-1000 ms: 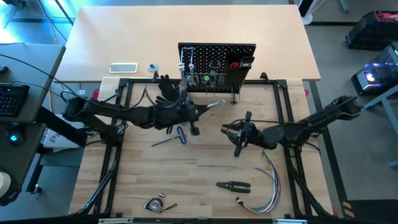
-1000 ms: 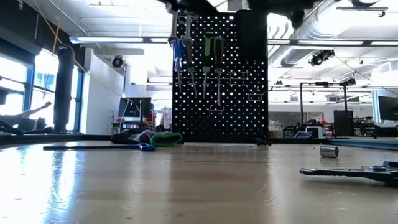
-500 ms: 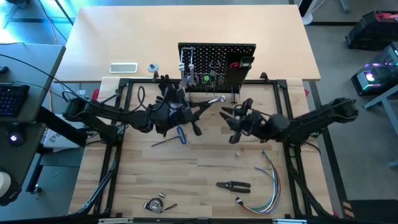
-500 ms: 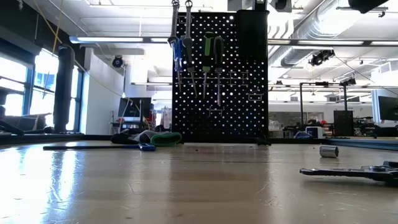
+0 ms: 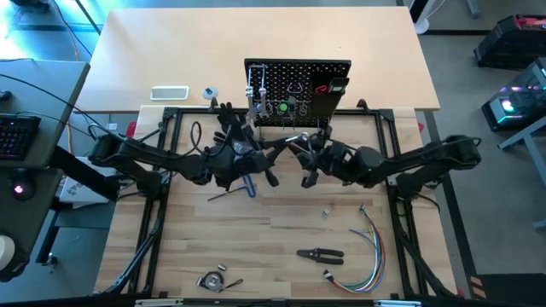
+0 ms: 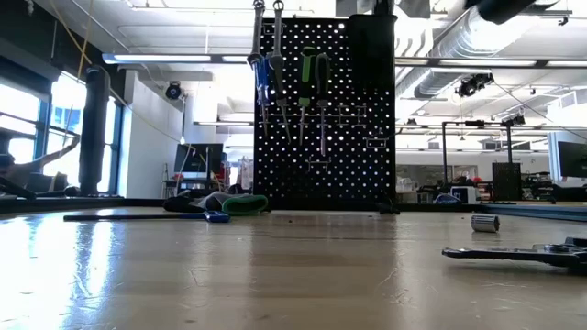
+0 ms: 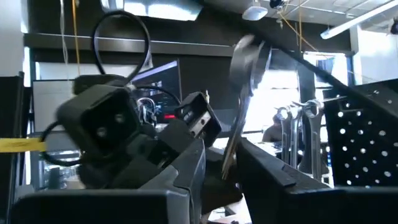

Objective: Hang tools onto peg board
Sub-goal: Hang the silver wrench on the pegboard

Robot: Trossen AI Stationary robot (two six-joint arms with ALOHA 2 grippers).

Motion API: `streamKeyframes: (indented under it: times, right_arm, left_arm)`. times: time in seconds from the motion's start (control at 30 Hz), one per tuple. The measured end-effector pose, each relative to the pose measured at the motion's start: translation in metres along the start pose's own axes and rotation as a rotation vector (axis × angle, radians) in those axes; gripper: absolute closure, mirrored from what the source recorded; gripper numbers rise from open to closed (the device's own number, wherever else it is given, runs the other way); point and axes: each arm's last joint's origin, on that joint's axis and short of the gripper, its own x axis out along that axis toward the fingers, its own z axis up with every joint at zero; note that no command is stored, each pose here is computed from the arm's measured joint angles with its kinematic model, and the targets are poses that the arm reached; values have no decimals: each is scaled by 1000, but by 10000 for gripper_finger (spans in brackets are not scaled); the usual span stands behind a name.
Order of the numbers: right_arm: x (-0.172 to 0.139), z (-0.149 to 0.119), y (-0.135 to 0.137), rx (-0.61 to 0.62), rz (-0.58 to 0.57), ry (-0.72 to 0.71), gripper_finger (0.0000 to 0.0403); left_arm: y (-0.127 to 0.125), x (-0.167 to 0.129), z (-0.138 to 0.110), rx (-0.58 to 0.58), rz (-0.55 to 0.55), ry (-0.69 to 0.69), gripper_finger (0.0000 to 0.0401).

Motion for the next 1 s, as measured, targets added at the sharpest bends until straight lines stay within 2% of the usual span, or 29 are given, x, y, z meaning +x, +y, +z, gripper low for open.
streamKeyframes:
  times: [0.2,0.4,0.67,0.77,0.9,1.0]
  right_arm:
    - [15,-5,4,1,-30,37,316]
    - [21,-7,5,10,-49,38,316]
    - [21,-8,4,10,-61,36,319]
    - [21,-8,4,5,-65,37,337]
    - [21,-8,4,-30,-70,39,382]
    - [22,-9,2,-56,-73,44,392]
  left_arm:
    - [-12,0,0,63,-3,-5,373]
    - [-10,-4,5,93,62,-3,373]
    - [-9,-3,6,79,67,-15,373]
    - [-8,-4,7,74,77,-27,373]
    - [-7,-4,8,72,84,-31,373]
    - [-8,-4,7,84,82,-23,373]
